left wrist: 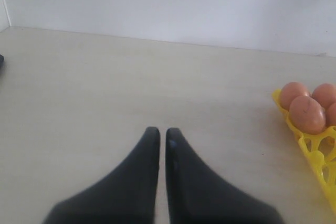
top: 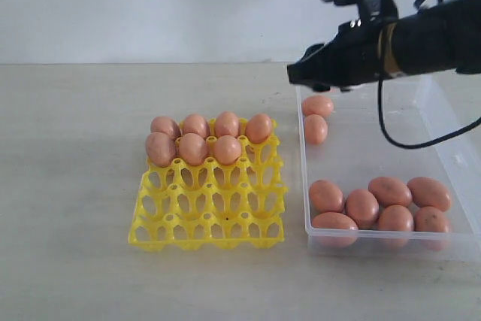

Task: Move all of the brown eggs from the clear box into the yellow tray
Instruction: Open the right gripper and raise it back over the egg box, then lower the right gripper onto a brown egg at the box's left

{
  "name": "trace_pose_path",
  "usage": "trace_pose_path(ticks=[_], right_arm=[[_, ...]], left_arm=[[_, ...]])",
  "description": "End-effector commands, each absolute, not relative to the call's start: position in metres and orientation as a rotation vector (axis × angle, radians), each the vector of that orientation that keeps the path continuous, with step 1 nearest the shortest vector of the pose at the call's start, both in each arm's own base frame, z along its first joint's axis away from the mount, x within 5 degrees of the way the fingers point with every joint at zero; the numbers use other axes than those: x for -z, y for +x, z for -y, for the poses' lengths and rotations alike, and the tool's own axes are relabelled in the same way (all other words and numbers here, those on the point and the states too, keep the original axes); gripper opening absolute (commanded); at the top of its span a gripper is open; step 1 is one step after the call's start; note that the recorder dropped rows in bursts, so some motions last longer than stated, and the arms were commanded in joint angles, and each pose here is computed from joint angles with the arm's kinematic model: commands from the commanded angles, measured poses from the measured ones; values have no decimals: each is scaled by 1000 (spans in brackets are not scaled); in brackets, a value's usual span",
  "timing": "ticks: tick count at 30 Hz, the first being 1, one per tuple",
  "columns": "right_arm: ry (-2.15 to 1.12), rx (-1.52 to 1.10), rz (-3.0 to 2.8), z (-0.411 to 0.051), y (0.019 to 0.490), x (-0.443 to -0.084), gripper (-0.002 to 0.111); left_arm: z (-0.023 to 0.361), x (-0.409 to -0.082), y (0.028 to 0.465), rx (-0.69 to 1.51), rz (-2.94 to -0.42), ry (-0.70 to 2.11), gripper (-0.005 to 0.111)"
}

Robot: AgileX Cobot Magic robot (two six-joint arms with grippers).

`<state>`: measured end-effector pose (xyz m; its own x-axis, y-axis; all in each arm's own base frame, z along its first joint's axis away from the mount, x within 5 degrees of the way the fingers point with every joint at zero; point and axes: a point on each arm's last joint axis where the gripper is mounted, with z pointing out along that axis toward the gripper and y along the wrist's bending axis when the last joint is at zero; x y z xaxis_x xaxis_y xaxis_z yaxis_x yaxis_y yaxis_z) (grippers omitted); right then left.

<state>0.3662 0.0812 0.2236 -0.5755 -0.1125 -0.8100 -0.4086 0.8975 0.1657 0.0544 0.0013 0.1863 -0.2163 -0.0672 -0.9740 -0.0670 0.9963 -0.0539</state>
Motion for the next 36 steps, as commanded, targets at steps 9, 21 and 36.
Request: trace_pose_path(ticks=[9,21,36], right_arm=[[-69,-371,-2400,-71,385,-147,59],[-33,-316,-2419,-67,391,-133,59],[-75,-371,-2247,-71,394,-198,59]], left_arm=[[-1,-185,54,-4,-1789,-98,4],[-1,-185,54,-4,-1789,-98,4],[-1,-185,54,-4,-1789,-98,4]])
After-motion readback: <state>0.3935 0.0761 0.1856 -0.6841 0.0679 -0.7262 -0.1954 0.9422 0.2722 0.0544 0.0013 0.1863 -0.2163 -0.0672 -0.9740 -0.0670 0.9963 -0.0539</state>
